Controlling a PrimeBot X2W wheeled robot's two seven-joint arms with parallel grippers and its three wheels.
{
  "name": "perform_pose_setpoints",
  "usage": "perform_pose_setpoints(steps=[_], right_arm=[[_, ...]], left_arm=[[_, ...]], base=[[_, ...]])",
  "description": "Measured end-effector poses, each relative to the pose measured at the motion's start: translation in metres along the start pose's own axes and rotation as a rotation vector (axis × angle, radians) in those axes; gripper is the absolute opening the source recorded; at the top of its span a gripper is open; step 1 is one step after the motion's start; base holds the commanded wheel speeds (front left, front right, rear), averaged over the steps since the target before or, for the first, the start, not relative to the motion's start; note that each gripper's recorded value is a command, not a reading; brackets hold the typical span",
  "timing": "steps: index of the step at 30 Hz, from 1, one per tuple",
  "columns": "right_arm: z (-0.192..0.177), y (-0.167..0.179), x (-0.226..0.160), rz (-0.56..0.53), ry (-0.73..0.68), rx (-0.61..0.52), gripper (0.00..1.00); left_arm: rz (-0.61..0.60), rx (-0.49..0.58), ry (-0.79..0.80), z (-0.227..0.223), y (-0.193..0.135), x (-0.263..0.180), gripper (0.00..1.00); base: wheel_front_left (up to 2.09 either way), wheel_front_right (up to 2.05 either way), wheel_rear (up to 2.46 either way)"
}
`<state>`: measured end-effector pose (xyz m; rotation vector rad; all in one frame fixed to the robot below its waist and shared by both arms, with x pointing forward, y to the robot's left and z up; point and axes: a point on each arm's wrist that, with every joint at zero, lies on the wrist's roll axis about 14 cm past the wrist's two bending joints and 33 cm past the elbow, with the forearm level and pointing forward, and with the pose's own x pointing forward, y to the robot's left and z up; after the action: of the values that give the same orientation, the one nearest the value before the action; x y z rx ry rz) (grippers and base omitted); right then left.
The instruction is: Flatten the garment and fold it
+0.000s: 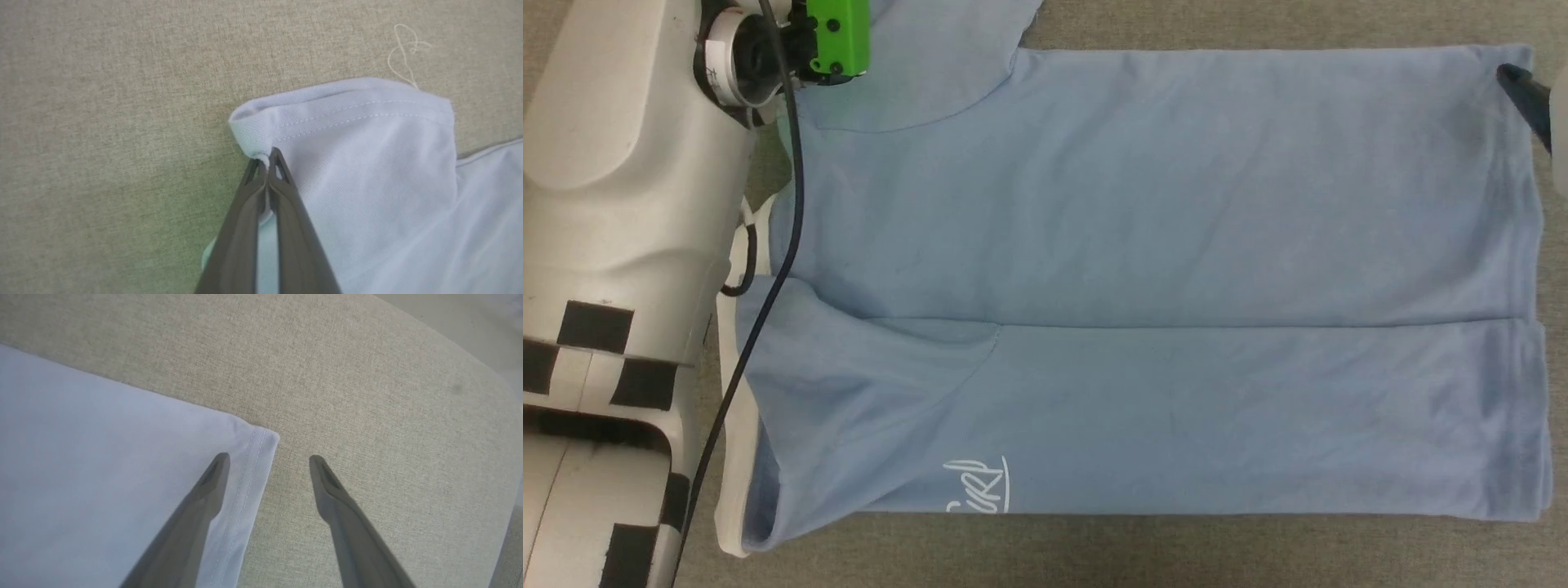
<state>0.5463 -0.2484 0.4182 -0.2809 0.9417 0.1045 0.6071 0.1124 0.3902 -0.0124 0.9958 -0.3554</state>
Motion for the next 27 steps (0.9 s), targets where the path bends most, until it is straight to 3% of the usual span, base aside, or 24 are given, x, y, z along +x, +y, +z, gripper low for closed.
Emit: perform_pose_setpoints(steps=[7,14,15,16,27], right_arm=[[-0.016,0.005,0.025,-0.019,0.177,-0.058,1.0],[-0.021,0.015,0.044,0.002,0.208,-0.069,0.97],[-0.019,0.016,0.046,0.006,0.197,-0.065,0.35],[-0.018,0.017,0.047,0.011,0.19,-0.064,0.0],[-0.009,0.018,0.033,0.048,0.09,0.0,0.0]], left_arm=[[-0.01,0.012,-0.008,-0.002,0.003,0.007,0.0],[-0.017,0.011,-0.011,-0.006,0.007,0.015,0.0],[-0.019,0.01,-0.014,-0.006,0.008,0.016,0.0],[-0.02,0.009,-0.016,-0.005,0.008,0.016,0.0],[-0.07,-0.032,-0.132,0.01,0.003,-0.01,0.0]], base=[[0.0,0.0,0.0],[0.0,0.0,0.0],[0.0,0.0,0.0],[0.0,0.0,0.0],[0.0,0.0,0.0]])
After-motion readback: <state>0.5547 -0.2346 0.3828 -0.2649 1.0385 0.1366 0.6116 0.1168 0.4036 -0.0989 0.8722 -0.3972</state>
